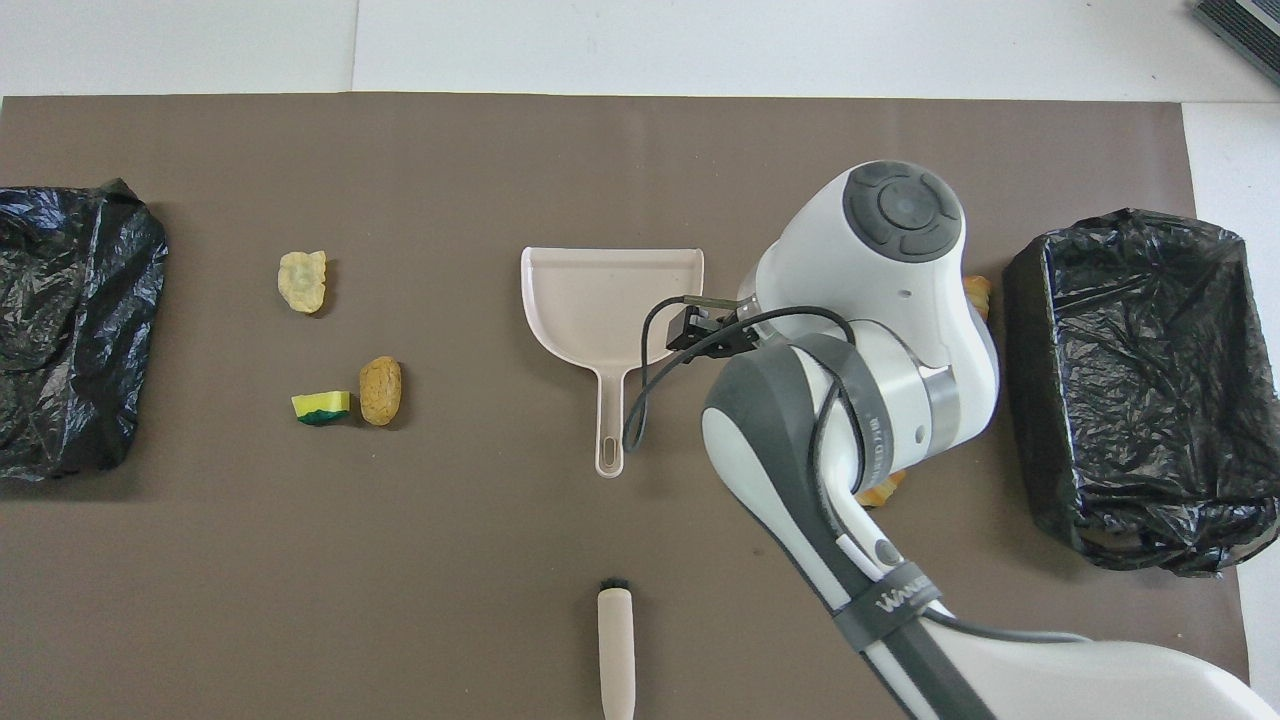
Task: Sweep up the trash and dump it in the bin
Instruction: 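Reach the right gripper to the dustpan handle and grasp it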
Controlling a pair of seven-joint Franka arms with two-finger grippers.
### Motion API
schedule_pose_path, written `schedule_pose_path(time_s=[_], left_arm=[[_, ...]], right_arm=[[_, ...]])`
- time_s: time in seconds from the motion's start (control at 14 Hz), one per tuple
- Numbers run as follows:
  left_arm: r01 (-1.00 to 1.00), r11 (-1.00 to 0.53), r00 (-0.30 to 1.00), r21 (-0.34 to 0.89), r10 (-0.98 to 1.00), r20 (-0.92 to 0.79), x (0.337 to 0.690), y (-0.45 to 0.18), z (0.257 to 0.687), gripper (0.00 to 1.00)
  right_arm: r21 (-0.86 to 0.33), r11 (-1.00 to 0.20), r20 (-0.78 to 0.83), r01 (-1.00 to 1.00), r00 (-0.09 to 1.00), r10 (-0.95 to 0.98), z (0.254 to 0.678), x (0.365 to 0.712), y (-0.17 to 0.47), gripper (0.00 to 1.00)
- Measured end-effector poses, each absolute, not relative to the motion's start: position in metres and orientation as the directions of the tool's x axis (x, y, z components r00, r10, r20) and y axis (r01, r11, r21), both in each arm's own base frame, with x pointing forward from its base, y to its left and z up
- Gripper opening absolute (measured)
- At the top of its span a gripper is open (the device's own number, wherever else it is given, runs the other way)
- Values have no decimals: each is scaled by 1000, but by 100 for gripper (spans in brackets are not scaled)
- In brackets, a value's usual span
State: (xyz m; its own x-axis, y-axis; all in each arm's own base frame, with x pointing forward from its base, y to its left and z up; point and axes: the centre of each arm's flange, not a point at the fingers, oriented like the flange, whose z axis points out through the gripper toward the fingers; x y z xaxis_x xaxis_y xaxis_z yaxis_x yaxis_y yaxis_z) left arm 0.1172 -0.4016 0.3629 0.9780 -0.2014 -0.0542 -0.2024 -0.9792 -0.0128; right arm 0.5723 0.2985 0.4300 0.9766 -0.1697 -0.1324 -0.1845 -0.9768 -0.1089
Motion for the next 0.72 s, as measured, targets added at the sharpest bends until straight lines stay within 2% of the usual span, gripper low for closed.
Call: schedule_pose_path(time_s=[0.29, 0.43, 0.72], left_arm=[[-186, -982, 979, -33, -183, -87, 102, -403, 342, 100], [-152, -988, 985, -35, -149, -83, 101, -408, 330, 82], [-130, -991, 988, -41, -126, -86, 105, -408, 324, 77]], right_arm=[[-67, -987, -167, -147, 977, -134, 395, 545, 366, 100], [-71, -986, -147, -148, 980, -137, 378, 545, 386, 100], [-74, -989, -129, -127, 985, -117, 360, 540, 409, 100]])
